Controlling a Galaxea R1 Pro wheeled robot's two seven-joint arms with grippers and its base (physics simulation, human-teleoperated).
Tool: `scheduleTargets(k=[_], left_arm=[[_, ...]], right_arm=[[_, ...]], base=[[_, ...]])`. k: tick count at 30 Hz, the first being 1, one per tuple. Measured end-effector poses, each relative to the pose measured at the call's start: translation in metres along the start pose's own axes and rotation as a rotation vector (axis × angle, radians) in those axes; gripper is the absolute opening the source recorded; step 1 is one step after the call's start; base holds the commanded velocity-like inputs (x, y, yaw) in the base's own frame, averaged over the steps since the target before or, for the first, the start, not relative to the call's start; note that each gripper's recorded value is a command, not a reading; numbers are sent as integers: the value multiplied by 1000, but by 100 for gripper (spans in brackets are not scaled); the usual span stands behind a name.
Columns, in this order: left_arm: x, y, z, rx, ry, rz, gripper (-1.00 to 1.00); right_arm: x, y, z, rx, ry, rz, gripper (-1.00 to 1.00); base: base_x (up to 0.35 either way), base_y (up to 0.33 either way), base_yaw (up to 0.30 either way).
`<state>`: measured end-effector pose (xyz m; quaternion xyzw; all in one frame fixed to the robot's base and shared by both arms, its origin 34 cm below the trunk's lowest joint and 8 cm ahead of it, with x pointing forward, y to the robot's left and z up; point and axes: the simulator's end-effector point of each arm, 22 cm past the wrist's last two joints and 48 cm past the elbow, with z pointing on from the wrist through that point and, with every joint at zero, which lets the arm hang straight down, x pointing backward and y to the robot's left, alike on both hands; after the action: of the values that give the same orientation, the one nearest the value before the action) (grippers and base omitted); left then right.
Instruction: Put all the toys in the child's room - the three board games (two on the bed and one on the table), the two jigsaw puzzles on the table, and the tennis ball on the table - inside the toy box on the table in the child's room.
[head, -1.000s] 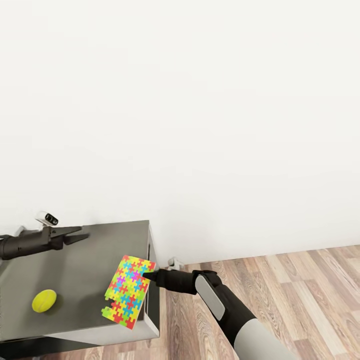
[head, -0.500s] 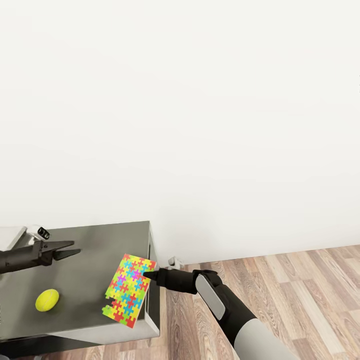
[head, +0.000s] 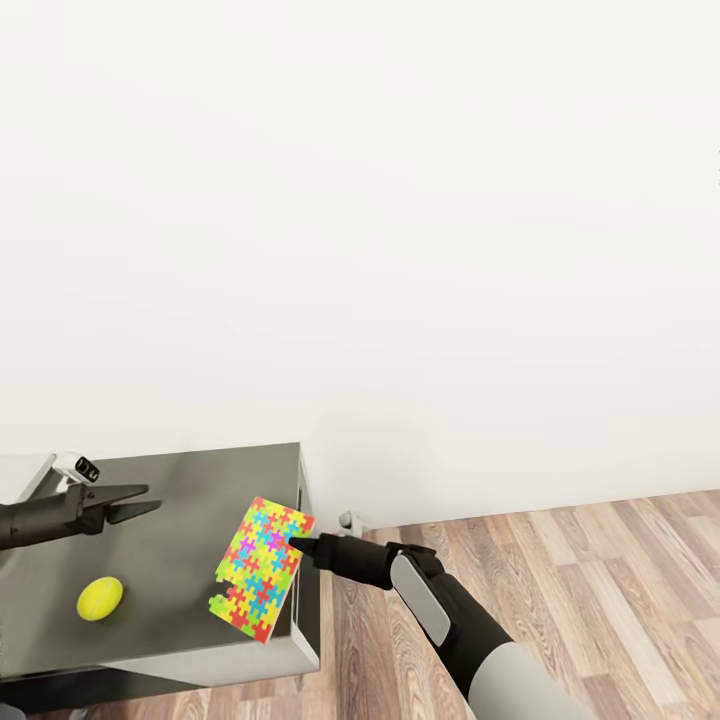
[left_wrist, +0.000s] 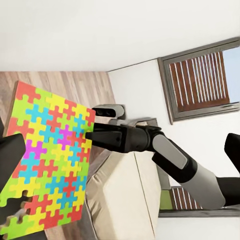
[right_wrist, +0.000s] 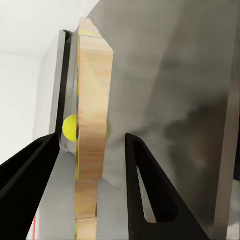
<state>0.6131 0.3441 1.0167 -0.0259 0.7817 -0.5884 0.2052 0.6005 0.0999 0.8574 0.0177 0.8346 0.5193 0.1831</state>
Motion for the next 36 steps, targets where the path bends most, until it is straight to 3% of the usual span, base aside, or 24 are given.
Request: scheduleTargets(k=[21,28,36], left_arm=[[4,-15,-6,-1,1,-3,100],[4,-16,-6,1,1,-2,100],[3,-22,-6,7,-2,10,100]], right_arm=[[0,16,-10,-5,-13,-4,-100],[-21,41,-12,-45,-52,-55,-100],[-27,49,-14,-52,-63,-75,-100]], base=[[0,0,0],[0,0,0],[0,0,0]])
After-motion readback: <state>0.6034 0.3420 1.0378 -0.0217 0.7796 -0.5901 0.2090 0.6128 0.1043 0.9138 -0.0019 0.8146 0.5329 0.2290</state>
